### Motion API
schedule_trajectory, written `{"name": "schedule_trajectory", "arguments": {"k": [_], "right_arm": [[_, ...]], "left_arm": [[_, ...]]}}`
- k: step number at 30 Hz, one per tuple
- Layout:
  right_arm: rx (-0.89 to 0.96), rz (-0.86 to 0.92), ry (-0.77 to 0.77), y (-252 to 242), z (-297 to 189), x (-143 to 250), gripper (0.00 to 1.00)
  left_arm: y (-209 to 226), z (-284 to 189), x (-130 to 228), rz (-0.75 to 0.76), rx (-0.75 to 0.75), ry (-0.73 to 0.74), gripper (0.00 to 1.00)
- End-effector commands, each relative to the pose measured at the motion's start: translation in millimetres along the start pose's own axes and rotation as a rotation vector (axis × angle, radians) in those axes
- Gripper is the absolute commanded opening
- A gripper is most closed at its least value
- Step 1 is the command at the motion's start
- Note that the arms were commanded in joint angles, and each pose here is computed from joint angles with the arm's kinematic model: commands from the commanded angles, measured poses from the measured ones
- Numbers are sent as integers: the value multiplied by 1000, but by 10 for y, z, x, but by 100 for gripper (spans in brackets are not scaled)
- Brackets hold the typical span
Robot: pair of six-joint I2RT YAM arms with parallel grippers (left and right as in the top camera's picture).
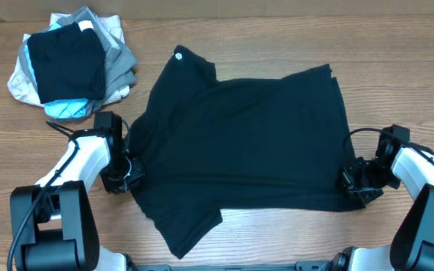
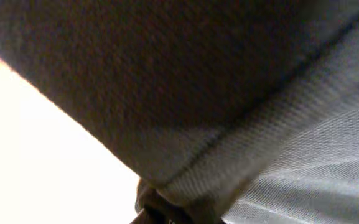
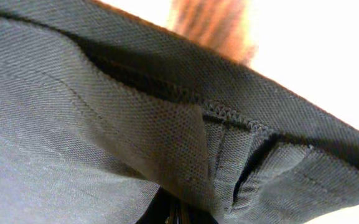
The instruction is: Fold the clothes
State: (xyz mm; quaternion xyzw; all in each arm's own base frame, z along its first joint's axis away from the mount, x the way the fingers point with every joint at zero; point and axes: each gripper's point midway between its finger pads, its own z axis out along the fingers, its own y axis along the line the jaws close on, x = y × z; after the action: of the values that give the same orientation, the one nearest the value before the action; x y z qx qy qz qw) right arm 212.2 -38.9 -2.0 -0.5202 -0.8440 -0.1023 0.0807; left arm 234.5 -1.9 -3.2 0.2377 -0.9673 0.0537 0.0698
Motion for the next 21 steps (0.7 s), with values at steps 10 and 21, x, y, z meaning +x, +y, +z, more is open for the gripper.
{"name": "schedule_trajectory", "arguments": {"k": [10, 21], "right_arm": [[20, -39, -94, 120, -459, -223, 11], [-120, -242, -85, 576, -1259, -130, 90]], "left_arm": [[-108, -256, -65, 101, 61, -46, 53], [-434, -1439, -224, 188, 134, -263, 100]]}}
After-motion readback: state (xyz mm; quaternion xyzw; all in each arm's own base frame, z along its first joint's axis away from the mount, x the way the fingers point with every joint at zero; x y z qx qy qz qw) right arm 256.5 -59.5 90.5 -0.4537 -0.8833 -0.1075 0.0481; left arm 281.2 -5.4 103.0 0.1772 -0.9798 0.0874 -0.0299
